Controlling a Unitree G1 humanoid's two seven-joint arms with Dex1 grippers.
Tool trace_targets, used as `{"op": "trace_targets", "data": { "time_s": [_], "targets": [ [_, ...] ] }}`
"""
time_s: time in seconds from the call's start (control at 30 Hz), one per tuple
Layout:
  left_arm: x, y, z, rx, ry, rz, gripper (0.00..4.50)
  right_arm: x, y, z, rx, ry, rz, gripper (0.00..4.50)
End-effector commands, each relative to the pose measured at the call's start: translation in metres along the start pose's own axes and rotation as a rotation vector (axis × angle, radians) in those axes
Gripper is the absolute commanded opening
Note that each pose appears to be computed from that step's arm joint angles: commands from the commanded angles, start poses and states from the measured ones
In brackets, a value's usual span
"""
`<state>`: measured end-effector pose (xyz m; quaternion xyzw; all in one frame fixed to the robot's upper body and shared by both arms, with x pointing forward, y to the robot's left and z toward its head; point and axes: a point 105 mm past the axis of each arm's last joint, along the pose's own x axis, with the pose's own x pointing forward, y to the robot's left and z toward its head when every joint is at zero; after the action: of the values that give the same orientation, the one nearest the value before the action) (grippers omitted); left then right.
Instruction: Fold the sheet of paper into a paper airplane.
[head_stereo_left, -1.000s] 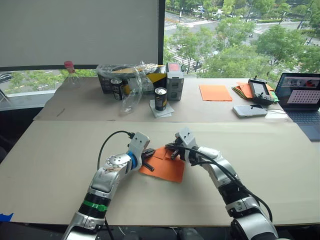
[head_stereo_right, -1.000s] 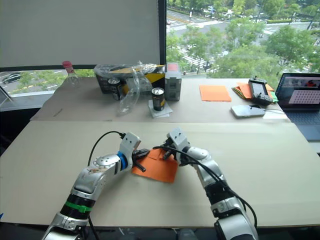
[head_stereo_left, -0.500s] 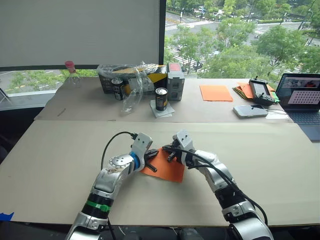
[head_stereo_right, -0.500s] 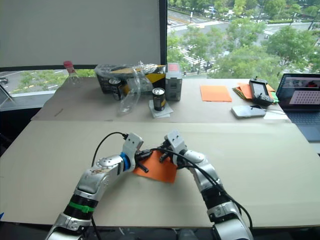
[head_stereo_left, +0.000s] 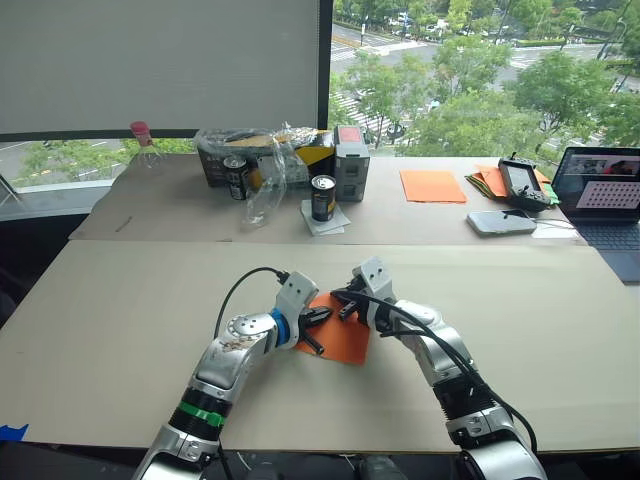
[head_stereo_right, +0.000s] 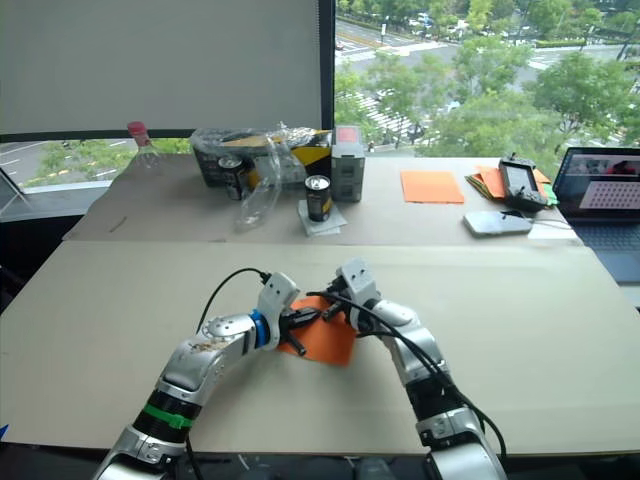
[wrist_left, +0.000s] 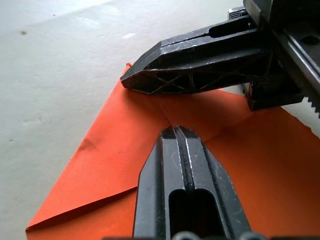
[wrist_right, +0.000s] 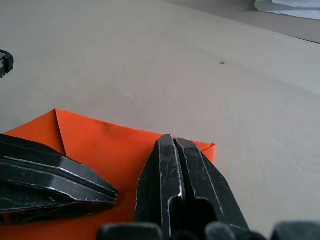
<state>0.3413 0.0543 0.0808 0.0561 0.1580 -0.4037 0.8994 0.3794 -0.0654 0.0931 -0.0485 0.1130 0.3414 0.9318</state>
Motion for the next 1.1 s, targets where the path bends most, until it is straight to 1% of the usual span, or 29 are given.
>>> {"op": "trace_targets", "data": {
  "time_s": [0.03,0.07,0.13,0.2,0.3,0.33,0.43,0.53,0.57,0.67,0.73,0.8,0.83,0.87,0.93,1.03,1.1],
  "targets": [
    [0.002,0.002,-0.003,0.005,0.014,0.007,0.03,-0.009,-0.009,0.035,0.041,-0.122,-0.042,0.0],
    [0.003,0.002,-0.003,0.005,0.014,0.005,0.03,-0.012,-0.013,0.039,0.045,-0.134,-0.059,0.0],
    [0.004,0.001,-0.004,0.01,0.017,0.001,0.03,-0.015,-0.019,0.039,-0.005,-0.119,-0.084,0.0],
    [0.005,0.0,-0.004,0.01,0.018,-0.002,0.03,-0.015,-0.021,0.032,-0.106,-0.065,-0.1,0.0],
    [0.006,-0.001,-0.004,0.015,0.016,-0.006,0.03,-0.012,-0.017,0.024,-0.181,-0.011,-0.083,0.0],
    [0.007,-0.002,-0.003,0.016,0.015,-0.008,0.03,-0.011,-0.013,0.022,-0.188,0.0,-0.071,0.0],
    [0.008,-0.002,-0.001,0.018,0.012,-0.009,0.03,-0.012,-0.004,0.004,-0.188,0.074,-0.033,0.0],
    [0.009,-0.002,-0.001,0.021,0.013,-0.011,0.03,-0.016,-0.002,-0.003,-0.169,0.086,-0.028,0.0],
    [0.01,-0.002,-0.001,0.021,0.013,-0.012,0.03,-0.018,-0.002,-0.003,-0.167,0.086,-0.029,0.0],
    [0.011,-0.002,-0.001,0.025,0.015,-0.017,0.03,-0.032,-0.01,0.007,-0.153,0.05,-0.047,0.0],
    [0.011,-0.003,-0.001,0.028,0.017,-0.022,0.03,-0.047,-0.016,0.011,-0.168,0.056,-0.044,0.0],
    [0.011,-0.003,-0.001,0.029,0.017,-0.024,0.03,-0.055,-0.018,0.013,-0.177,0.067,-0.038,0.0],
    [0.011,-0.003,-0.002,0.03,0.019,-0.026,0.03,-0.064,-0.02,0.014,-0.189,0.085,-0.026,0.0],
    [0.012,-0.003,-0.003,0.035,0.023,-0.03,0.03,-0.074,-0.02,0.011,-0.266,0.138,-0.001,0.0],
    [0.014,-0.004,-0.006,0.043,0.03,-0.041,0.03,-0.086,-0.013,0.004,-0.348,0.223,0.067,0.0],
    [0.017,-0.004,-0.005,0.049,0.027,-0.048,0.03,-0.093,0.004,-0.01,-0.411,0.308,0.177,0.0],
    [0.018,-0.003,-0.003,0.051,0.023,-0.046,0.03,-0.094,0.013,-0.018,-0.418,0.336,0.225,0.0]
  ]
}}
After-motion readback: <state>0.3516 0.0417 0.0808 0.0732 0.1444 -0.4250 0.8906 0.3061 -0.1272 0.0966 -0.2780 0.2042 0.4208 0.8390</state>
